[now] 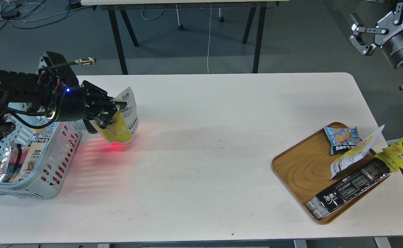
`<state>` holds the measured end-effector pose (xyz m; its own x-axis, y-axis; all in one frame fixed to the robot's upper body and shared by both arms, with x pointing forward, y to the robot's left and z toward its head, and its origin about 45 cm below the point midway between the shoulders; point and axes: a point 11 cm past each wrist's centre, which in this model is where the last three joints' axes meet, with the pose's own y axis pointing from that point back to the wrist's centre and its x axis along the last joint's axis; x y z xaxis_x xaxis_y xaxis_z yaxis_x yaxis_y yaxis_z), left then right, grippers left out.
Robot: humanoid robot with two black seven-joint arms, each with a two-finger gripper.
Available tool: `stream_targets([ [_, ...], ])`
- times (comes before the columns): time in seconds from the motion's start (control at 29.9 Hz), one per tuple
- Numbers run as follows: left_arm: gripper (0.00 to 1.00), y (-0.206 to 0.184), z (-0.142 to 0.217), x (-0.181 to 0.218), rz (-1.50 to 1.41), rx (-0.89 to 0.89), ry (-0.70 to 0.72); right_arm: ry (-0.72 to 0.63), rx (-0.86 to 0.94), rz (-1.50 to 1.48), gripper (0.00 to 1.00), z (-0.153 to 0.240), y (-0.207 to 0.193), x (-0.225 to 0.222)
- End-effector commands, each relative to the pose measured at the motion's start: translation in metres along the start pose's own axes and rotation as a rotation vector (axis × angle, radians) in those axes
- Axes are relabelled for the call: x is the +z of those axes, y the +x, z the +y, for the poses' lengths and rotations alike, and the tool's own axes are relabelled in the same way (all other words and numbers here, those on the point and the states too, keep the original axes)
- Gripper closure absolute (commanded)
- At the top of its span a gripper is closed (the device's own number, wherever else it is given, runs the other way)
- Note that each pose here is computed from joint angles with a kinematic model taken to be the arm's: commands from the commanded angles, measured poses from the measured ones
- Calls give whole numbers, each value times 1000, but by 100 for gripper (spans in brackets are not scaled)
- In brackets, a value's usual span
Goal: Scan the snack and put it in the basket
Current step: 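Lift the bag with the left gripper and hold it over the scanner, then move the bag over the blue basket and drop it in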
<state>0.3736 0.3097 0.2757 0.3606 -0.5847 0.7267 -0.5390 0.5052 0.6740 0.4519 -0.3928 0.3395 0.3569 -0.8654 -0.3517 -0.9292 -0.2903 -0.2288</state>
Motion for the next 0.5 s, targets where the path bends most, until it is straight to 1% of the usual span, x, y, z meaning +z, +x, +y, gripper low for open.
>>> stream_targets([
  [0.0, 100, 2, 0, 4, -8, 4, -10, 1, -1, -1, 1, 0, 0, 0],
  [0.1, 100, 8, 6, 15, -39, 15, -34, 1, -1, -1, 1, 0, 0, 0],
  [0.37, 100, 12, 25, 7, -62, 22, 4, 9, -4, -2, 1, -2, -2, -3],
  [0.47, 100, 23, 44, -2, -91, 64, 48, 11, -4, -1, 1, -2, -1, -4],
])
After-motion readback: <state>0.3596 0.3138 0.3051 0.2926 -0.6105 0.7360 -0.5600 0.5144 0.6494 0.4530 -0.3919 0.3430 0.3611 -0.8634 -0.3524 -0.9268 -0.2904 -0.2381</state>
